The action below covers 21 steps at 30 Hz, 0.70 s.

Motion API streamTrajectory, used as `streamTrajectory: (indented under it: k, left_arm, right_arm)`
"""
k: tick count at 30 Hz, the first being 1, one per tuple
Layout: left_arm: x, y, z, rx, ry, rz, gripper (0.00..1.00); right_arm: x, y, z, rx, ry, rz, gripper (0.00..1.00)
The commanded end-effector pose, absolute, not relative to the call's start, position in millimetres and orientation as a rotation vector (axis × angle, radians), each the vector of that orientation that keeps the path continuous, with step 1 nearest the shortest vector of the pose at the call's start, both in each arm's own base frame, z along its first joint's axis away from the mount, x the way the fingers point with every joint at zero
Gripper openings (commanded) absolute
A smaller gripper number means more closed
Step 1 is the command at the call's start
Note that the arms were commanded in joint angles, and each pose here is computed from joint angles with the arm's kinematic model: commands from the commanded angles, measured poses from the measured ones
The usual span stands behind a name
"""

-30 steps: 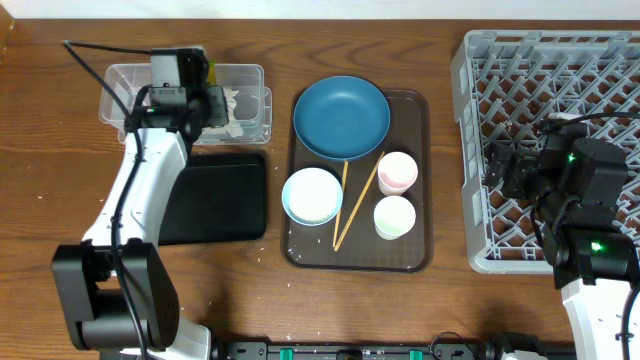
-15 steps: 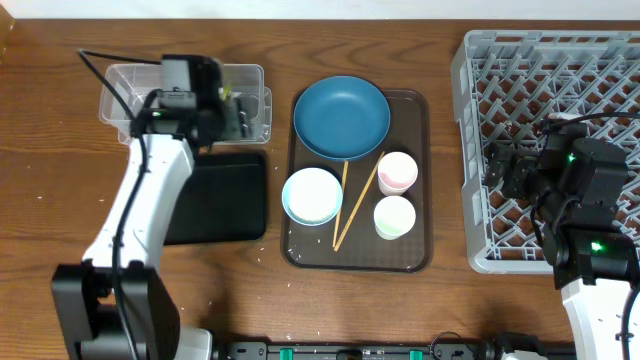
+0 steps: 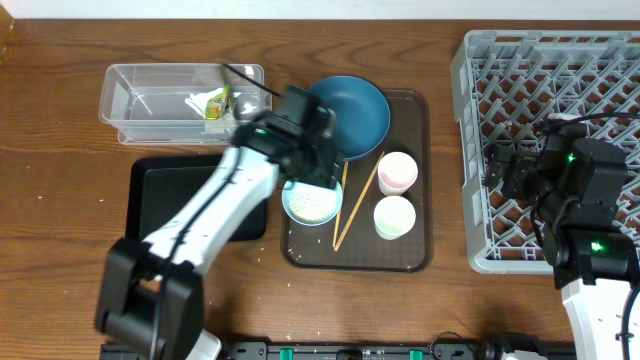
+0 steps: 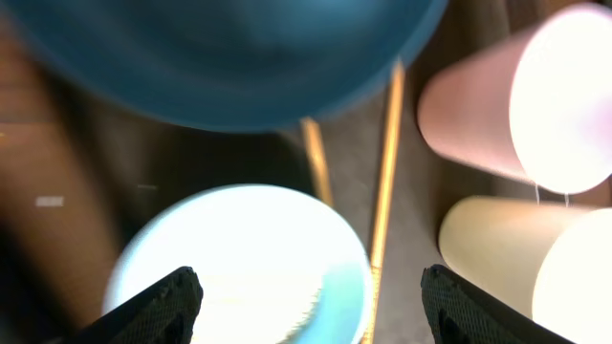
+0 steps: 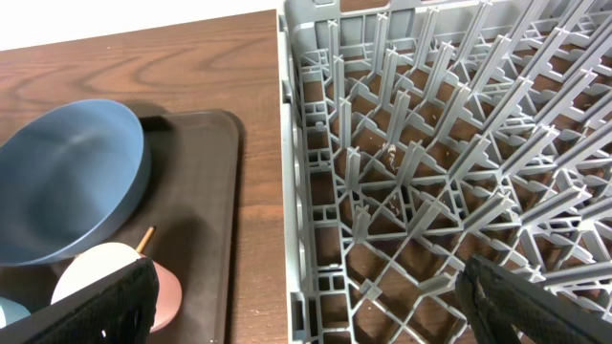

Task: Sort waste into correct bins and load items into the dishwasher rack
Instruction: 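Reach the left gripper to the light-blue bowl and grasp its rim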

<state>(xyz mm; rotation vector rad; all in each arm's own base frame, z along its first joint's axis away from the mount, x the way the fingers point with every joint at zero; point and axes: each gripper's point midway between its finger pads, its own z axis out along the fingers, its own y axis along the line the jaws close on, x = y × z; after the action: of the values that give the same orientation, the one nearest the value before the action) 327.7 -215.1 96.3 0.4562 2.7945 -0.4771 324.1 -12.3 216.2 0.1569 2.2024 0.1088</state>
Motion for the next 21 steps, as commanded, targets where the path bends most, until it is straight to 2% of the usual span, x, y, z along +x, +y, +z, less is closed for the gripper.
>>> streamTrajectory:
  k: [1,6,10,14,16,18,21]
  left_arm:
    - [310,-230,68,0.524,2.873,-0.459,0.75]
    - [290,-247,37,0.578,2.96,-0.433,0.69]
    - [283,-251,24,0.606,2.995,-0.416,0.52]
    - [283,-250,23,0.603,2.998,-0.414,0.25]
    - [283,-250,23,0.602,2.997,-0.413,0.19]
    - [284,-248,23,0.6,2.996,-0.4,0.06]
    - [286,-243,24,0.595,2.993,-0.354,0.06]
  right_arm:
    - [326,-5,225,0.127,2.187,0.123,0.99]
    - [326,-5,225,0.127,2.187,0.123,0.99]
    - [326,-5,225,0.127,2.187,0.123,0.99]
    - [326,-5,225,0.127,2.187,0.123,0.99]
    - [326,-5,225,0.127,2.187,0.123,0.99]
    - [326,-5,225,0.127,2.187,0.123,0.99]
    - [326,-5,225,0.127,2.187,0.123,0.99]
